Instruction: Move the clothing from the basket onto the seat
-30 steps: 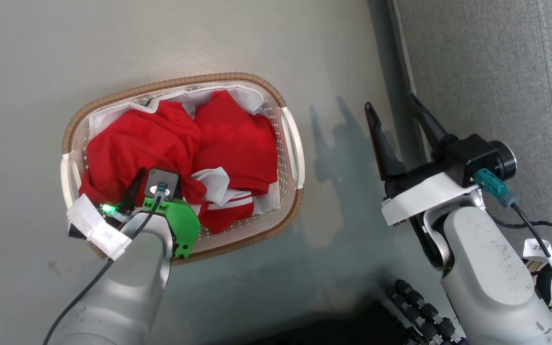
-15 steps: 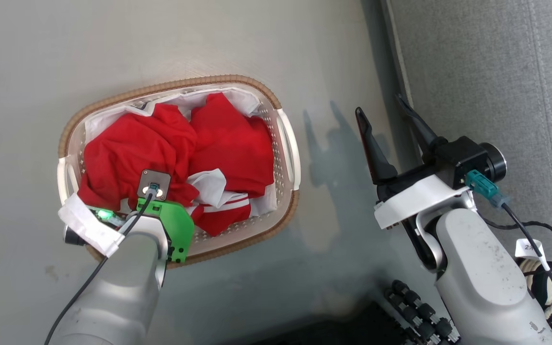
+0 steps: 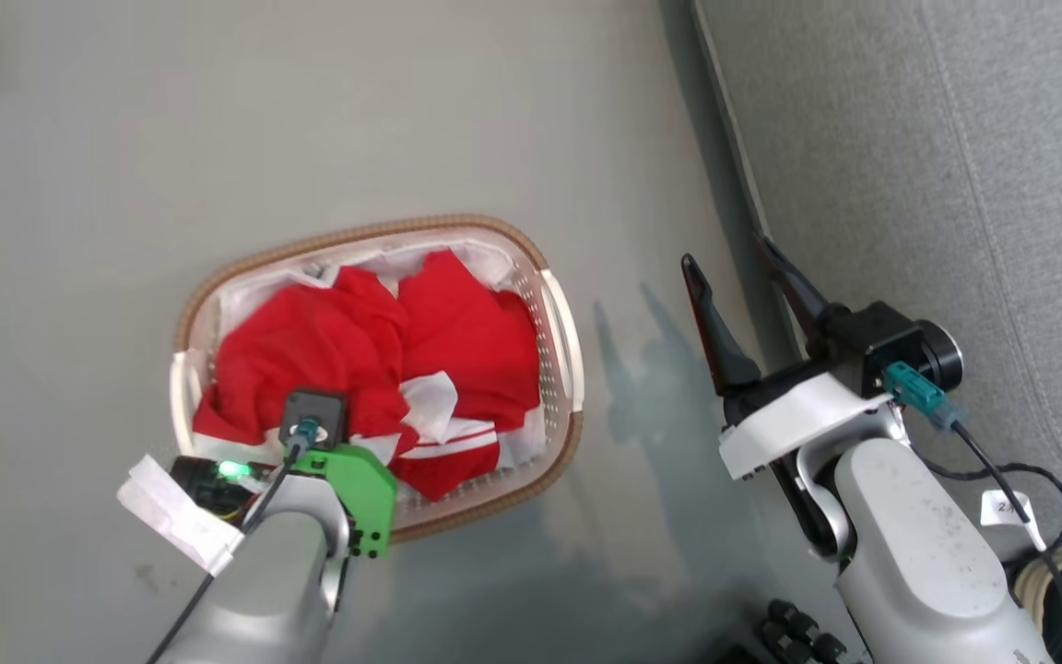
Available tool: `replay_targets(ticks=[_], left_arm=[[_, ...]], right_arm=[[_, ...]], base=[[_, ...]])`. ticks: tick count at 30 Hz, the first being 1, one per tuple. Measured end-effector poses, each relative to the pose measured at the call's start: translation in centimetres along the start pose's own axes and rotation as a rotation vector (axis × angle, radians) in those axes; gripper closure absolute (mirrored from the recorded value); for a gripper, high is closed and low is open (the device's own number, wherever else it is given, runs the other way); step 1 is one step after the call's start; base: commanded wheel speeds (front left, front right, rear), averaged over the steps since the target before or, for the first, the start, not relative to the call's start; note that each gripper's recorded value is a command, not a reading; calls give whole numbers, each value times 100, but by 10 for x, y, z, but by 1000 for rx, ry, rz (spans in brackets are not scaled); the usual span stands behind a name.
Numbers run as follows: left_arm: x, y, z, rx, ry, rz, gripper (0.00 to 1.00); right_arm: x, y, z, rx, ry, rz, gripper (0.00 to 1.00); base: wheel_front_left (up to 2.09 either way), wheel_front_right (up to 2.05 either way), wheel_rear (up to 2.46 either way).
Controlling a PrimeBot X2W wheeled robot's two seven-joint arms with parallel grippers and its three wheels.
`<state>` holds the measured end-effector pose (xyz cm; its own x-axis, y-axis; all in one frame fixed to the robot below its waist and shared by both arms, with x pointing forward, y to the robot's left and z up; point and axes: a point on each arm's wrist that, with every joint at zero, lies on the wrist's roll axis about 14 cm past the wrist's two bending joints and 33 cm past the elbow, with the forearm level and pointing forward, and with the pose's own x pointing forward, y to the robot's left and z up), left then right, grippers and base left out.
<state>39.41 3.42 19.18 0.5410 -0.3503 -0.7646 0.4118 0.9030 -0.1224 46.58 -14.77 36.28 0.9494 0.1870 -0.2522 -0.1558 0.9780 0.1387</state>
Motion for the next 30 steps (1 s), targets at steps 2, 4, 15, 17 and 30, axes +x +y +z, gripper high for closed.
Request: replay_targets(ticks=[2,4,15,17,30], left_arm=[[-8,-5,15,-12,-56,-11,100],[-18,-7,24,-13,-99,-11,100],[-81,0,94,-43,-390,37,100],[-93,2,105,-40,-436,44,100],[-179,-13,200,45,-801,12,100]], right_arm=[[-5,2,7,2,-16,-1,0],[-11,3,12,3,-28,-3,0],[-36,26,41,7,-96,36,0],[-39,30,45,8,-106,46,0],[-62,63,69,-9,-172,124,0]], base=[[0,0,0],[0,0,0],[0,0,0],[0,0,0],[0,0,0]])
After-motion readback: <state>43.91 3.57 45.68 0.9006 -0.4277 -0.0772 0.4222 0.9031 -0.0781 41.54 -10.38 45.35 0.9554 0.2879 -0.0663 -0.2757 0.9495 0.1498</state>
